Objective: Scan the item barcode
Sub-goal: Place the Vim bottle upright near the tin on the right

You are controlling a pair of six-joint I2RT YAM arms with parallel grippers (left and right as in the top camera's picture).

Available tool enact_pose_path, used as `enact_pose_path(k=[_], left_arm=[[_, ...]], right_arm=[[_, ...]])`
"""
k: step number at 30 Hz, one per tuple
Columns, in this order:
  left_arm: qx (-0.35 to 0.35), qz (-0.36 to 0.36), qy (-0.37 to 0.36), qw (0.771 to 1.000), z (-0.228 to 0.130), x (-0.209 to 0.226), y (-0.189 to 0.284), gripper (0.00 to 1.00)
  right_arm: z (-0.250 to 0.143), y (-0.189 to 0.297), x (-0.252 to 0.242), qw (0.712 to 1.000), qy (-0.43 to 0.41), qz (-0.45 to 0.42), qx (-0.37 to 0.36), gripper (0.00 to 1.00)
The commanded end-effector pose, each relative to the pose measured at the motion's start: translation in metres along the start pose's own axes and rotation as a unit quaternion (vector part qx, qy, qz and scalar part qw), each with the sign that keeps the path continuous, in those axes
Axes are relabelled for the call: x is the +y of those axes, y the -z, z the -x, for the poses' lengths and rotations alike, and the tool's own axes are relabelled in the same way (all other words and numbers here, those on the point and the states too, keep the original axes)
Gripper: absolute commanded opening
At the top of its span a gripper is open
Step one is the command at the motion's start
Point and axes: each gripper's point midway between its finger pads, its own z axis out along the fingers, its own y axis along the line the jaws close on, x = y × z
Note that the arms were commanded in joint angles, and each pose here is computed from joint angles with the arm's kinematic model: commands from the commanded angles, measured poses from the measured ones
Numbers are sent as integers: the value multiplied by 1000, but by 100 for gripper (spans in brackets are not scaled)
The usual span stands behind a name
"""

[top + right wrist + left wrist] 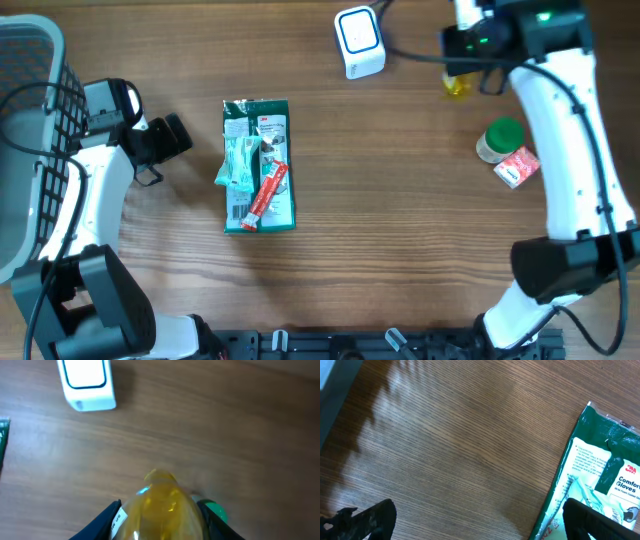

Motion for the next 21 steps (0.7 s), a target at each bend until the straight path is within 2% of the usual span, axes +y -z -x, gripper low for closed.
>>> enact_pose_path(k=[1, 4, 8, 10, 16, 21], left_arm=[[3, -3, -4, 1000, -1, 0, -1, 100], [3, -3, -4, 1000, -1, 0, -1, 100], [3, -3, -4, 1000, -1, 0, -1, 100], [3, -3, -4, 1000, -1, 0, -1, 100], [3, -3, -4, 1000, -1, 0, -1, 100], [3, -3, -4, 1000, -1, 0, -1, 100]], right_arm=[[-26, -40, -10, 992, -73, 95, 38, 11], [-57, -80, -24, 988, -97, 93, 70, 14], [-61, -118, -57, 993, -111, -4, 39, 17], [-55, -119, -68, 993, -112, -32, 25, 17], [-51, -125, -73, 993, -109, -41, 17, 17], [-55, -140, -97, 988, -149, -45, 14, 17]])
